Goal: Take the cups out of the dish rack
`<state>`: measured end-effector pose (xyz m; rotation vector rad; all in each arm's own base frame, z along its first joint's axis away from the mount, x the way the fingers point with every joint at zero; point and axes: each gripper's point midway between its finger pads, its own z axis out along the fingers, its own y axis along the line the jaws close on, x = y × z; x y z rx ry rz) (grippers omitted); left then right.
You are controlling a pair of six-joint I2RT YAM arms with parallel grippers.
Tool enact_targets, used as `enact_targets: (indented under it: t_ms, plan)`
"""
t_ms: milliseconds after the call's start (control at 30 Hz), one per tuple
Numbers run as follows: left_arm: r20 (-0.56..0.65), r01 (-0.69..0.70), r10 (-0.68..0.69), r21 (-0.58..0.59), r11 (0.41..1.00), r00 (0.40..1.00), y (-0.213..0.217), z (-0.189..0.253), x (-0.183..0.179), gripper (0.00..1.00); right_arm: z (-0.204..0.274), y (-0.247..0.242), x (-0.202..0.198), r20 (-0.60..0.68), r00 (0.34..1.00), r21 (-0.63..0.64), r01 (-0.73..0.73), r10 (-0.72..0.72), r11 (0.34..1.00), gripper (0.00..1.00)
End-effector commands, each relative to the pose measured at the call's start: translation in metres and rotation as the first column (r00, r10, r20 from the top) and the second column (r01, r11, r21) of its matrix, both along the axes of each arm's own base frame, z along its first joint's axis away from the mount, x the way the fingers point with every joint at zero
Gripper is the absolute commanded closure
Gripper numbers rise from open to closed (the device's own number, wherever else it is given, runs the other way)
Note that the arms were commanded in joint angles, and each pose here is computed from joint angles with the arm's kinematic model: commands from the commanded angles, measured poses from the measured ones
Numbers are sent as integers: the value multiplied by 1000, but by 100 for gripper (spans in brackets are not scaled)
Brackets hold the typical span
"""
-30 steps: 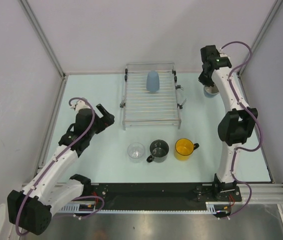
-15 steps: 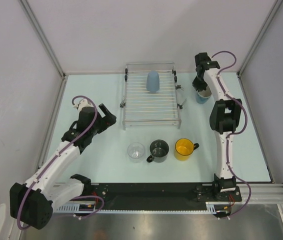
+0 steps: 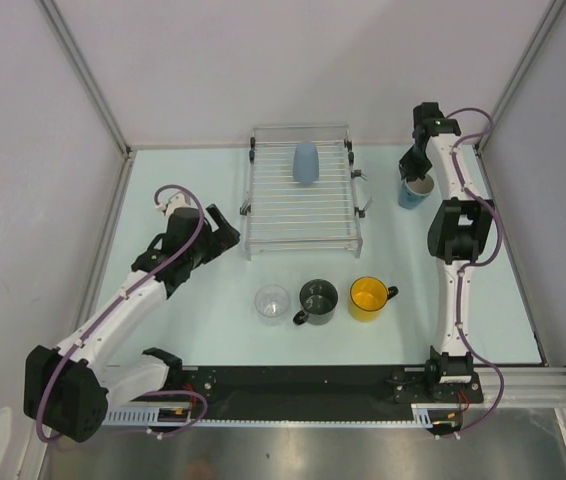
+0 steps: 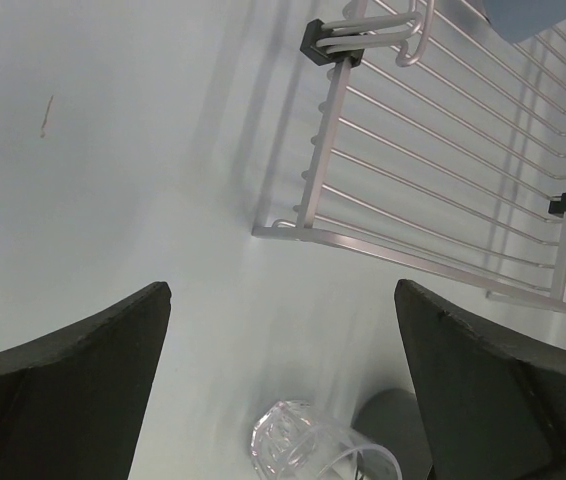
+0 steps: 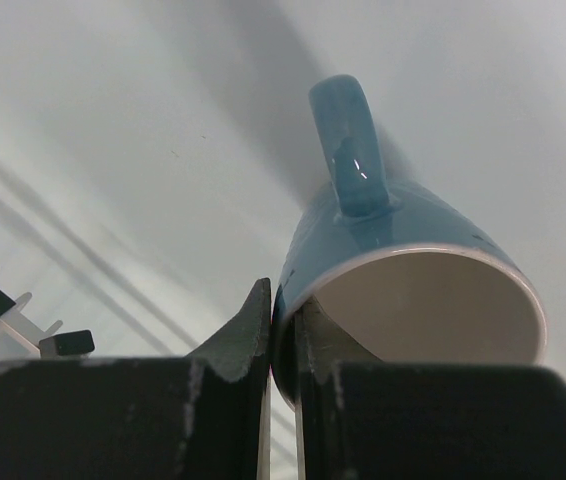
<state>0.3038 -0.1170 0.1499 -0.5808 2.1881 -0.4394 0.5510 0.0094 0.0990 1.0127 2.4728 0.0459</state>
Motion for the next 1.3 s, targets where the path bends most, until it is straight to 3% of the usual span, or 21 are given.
enact_targets:
  t_ms: [0, 200, 400, 500, 767, 1067, 1267]
  plan:
    - [34, 8, -8, -22, 1000, 999, -11, 18, 8, 2, -23, -10, -12, -92, 996, -40, 5, -9, 999, 100]
    - [26, 32, -31, -15, 999, 999, -21, 15, 6, 2, -23, -14, -19, -100, 995, -108, -11, 0, 994, 100]
    - [35, 51, -51, 1, 999, 998, -25, 18, 4, 0, 3, -8, -12, -27, 999, -117, -20, 17, 993, 72]
    - [41, 57, -58, 7, 998, 997, -26, 19, 3, 0, 17, -6, -9, 10, 1000, -107, -21, 22, 994, 65]
    - [39, 61, -62, 16, 998, 997, -26, 17, 1, 0, 45, 4, -4, 81, 996, -101, -38, 47, 994, 61]
    - [74, 75, -79, 60, 995, 994, -23, 28, 4, 0, 148, 30, 3, 352, 931, -38, -85, 93, 996, 54]
    - [147, 111, -139, 185, 976, 979, -31, 56, 28, 0, 210, 56, -25, 454, 875, -72, -153, 169, 986, 39]
